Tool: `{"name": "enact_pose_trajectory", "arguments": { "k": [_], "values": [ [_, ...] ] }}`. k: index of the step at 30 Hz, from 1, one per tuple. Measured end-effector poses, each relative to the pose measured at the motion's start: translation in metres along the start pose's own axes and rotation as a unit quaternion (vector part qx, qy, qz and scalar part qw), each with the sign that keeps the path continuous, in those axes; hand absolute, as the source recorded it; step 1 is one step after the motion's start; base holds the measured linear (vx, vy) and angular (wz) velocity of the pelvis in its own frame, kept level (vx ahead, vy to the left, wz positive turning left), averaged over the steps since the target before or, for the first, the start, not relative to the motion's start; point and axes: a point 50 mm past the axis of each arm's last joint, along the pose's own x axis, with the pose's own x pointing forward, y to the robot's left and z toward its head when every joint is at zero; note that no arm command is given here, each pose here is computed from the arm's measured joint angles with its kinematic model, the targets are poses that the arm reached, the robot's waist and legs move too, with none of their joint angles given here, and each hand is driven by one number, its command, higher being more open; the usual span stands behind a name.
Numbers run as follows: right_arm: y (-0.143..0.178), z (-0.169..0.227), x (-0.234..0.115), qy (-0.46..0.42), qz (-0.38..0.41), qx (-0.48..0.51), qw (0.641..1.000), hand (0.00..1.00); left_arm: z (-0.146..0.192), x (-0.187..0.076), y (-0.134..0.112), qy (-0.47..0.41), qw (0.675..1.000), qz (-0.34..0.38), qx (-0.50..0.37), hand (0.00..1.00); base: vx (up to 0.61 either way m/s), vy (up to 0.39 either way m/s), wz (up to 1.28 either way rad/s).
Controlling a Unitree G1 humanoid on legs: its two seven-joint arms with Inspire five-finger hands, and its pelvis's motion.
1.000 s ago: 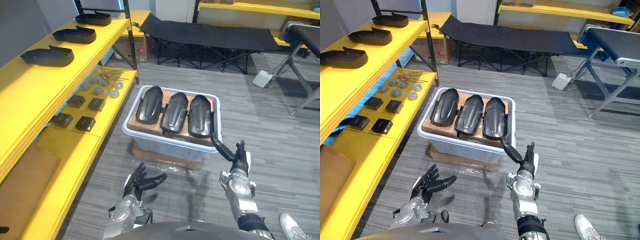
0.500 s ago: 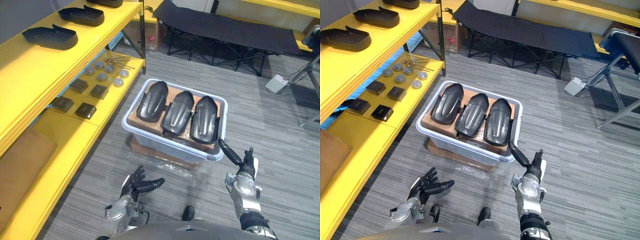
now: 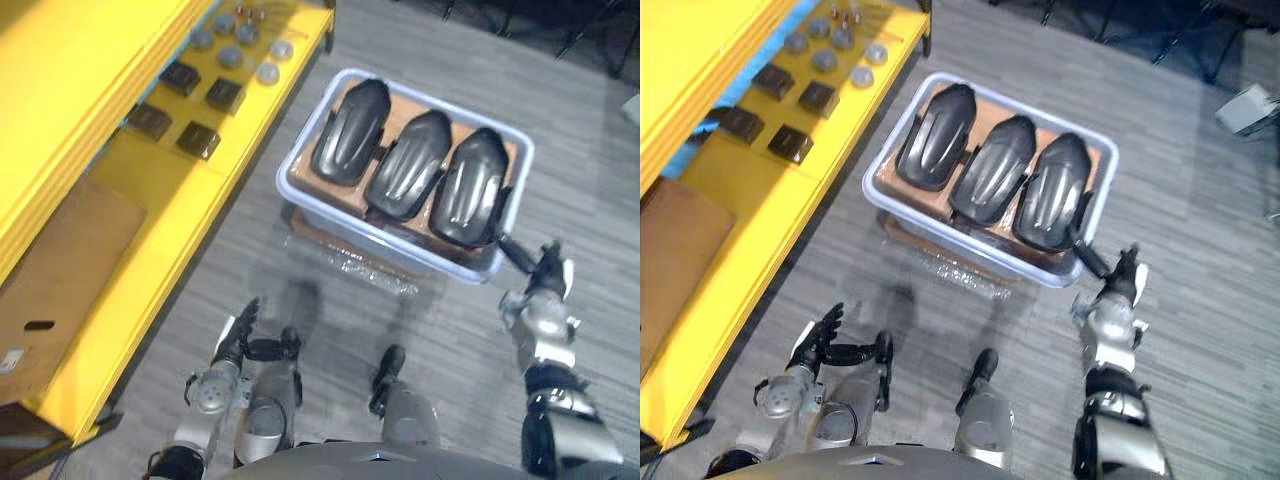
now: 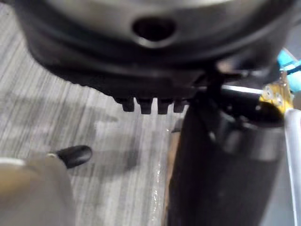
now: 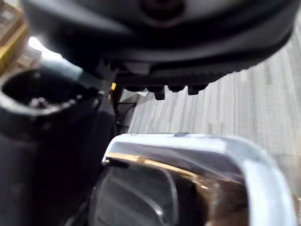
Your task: Walk over and take three plastic housings, then place them on the shelf
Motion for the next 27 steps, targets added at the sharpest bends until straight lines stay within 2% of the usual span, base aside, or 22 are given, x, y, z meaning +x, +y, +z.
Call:
{"name": "enact_pose_trajectory", "arguments": {
  "k": [3, 7, 10, 18, 27],
  "values": [
    [0.003, 0.056, 0.017, -0.071, -0.016, 0.004, 0.997, 1.00, 0.012, 0.001, -0.007, -0.033, 0.999, -0.011, 0.005, 1.00, -0.03, 0.052, -0.03],
    [0.001, 0.096, 0.029, -0.106, -0.032, -0.009, 0.994, 1.00, 0.024, 0.005, -0.025, -0.058, 0.997, -0.050, 0.010, 1.00, -0.06, 0.038, 0.00],
    [0.004, 0.115, 0.035, -0.105, -0.032, -0.052, 0.993, 1.00, 0.027, 0.005, -0.033, -0.063, 0.996, -0.066, 0.005, 1.00, -0.05, 0.001, -0.04],
    [-0.006, 0.131, 0.047, -0.040, -0.051, -0.083, 0.994, 1.00, 0.022, 0.006, -0.050, -0.052, 0.996, -0.078, -0.014, 1.00, -0.02, -0.025, -0.01],
    [-0.021, 0.181, 0.051, -0.064, -0.081, -0.075, 0.992, 1.00, 0.035, 0.011, -0.061, -0.070, 0.994, -0.077, -0.046, 1.00, -0.03, -0.039, -0.02]
  ]
}}
